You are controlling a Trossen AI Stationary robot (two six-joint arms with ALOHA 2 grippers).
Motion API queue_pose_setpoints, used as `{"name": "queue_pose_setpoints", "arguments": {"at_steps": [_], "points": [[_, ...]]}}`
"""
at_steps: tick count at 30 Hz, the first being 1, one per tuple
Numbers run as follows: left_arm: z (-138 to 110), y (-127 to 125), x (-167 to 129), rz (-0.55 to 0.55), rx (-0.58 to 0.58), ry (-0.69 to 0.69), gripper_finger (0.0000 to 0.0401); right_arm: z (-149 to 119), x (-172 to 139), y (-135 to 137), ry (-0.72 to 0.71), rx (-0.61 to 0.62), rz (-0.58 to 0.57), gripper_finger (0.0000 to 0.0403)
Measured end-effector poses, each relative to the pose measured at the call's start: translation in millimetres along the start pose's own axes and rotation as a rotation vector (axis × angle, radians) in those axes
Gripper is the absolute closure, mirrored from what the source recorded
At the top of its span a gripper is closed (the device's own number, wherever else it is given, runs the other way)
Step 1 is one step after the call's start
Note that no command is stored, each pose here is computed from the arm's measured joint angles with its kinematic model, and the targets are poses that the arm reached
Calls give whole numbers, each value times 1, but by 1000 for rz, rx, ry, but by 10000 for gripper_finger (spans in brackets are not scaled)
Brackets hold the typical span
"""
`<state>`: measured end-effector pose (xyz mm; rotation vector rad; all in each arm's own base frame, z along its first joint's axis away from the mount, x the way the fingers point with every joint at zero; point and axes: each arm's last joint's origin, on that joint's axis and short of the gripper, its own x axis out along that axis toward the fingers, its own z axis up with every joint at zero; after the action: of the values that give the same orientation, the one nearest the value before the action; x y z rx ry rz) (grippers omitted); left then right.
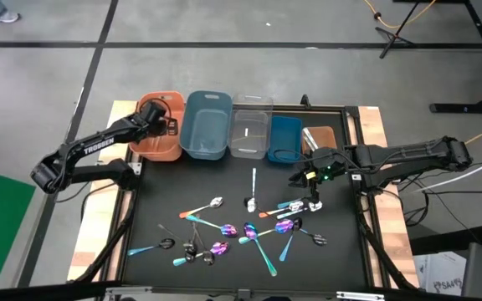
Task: Sort silverware by color (type)
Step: Put the purple spoon into the left blue bin
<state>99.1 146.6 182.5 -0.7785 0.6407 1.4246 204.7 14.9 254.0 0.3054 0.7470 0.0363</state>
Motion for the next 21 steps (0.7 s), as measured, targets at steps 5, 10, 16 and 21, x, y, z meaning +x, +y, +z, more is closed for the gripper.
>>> {"name": "queue_pose_setpoints", "arguments": {"at_steps": [5,10,16,21], "points": [[3,-3,0,-39,-13,-22,335,0,0,0,0,0,0,322],[7,-3,-7,-88,-32,-70,336,0,0,0,0,0,0,322],[12,0,-25,-153,-65,-161,336,1,0,0,-9,-1,3,322],[11,0,-46,-287,-68,-221,336,4,0,1,-38,-4,12,322]]}}
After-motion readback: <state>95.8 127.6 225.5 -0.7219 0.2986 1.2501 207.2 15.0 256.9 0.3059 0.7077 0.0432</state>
